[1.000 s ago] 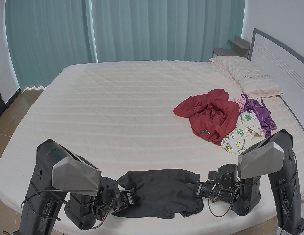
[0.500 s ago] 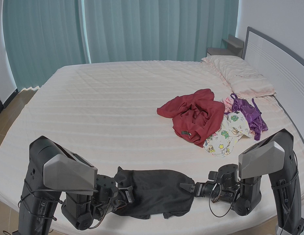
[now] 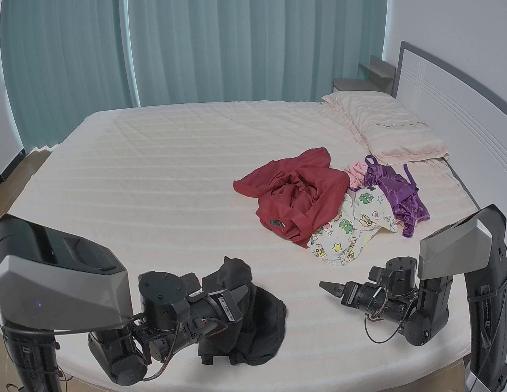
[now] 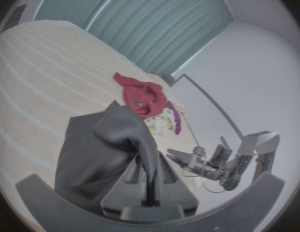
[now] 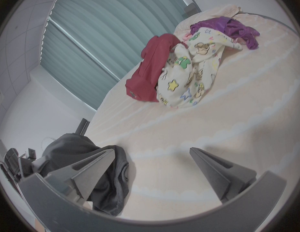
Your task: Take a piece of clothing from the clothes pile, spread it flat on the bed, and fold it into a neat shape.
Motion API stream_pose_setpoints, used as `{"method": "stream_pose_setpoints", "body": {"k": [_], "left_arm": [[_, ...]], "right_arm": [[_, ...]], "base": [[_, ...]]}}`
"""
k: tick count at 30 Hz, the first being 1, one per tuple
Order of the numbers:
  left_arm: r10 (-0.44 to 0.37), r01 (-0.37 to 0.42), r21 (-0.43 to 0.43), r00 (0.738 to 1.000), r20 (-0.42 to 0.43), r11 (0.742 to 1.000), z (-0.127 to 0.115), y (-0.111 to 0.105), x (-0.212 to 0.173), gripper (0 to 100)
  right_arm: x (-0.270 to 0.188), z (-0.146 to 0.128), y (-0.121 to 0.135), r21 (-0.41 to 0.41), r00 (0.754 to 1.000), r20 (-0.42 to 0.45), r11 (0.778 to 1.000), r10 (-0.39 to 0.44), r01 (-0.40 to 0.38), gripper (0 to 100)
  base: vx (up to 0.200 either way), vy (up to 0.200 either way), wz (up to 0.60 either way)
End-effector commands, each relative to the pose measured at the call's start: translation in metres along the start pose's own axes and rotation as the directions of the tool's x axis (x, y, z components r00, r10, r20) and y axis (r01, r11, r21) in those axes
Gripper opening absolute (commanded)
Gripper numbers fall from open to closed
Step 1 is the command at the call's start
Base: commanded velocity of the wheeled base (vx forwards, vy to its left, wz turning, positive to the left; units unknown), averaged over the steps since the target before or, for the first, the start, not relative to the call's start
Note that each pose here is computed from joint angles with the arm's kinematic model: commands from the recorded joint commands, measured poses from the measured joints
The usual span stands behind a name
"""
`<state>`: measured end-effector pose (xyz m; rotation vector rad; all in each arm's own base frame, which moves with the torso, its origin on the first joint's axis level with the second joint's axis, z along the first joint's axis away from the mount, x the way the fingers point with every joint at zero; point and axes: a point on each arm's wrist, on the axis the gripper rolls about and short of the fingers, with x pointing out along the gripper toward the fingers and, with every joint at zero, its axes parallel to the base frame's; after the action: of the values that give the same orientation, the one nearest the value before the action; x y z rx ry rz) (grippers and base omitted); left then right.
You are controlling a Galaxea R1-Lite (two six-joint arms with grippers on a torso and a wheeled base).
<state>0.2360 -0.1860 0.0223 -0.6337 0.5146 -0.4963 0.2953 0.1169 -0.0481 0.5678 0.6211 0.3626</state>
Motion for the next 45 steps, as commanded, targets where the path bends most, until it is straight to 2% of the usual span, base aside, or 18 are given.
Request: {"method": "stream_pose_setpoints", "body": {"k": [1,13,18,25,35,45], "left_arm": [[-0.129,0.129,0.007,0.99,0.053,0.992,0.013,-0.033,-0.013,0],[-0.238,0.237,0.019,0.968,0.077,0.971,0.018,-0.063,-0.027,0],[-0.226,0.225,0.018,0.971,0.074,0.974,0.017,-0.06,-0.027,0],[-0.16,0.16,0.005,0.983,0.085,0.987,0.016,-0.048,-0.026,0],[-0.193,0.193,0.007,0.978,0.084,0.981,0.014,-0.057,-0.027,0],[-0.194,0.194,0.008,0.978,0.076,0.981,0.012,-0.058,-0.028,0]], "right_arm": [[-0.002,0.012,0.004,0.004,0.999,0.05,1.0,0.019,-0.02,100],[-0.003,0.026,0.001,0.017,0.995,0.101,1.0,0.02,-0.022,100],[-0.002,0.025,0.002,0.015,0.995,0.097,1.0,0.023,-0.024,100],[-0.001,0.022,0.001,0.017,0.996,0.085,1.0,0.018,-0.019,100],[0.0,0.021,0.0,0.016,0.996,0.084,1.0,0.017,-0.018,100],[0.0,0.021,0.0,0.017,0.996,0.085,1.0,0.018,-0.019,100]], "base": [[0.0,0.0,0.0],[0.0,0.0,0.0],[0.0,0.0,0.0],[0.0,0.0,0.0],[0.0,0.0,0.0],[0.0,-0.2,0.0]]}}
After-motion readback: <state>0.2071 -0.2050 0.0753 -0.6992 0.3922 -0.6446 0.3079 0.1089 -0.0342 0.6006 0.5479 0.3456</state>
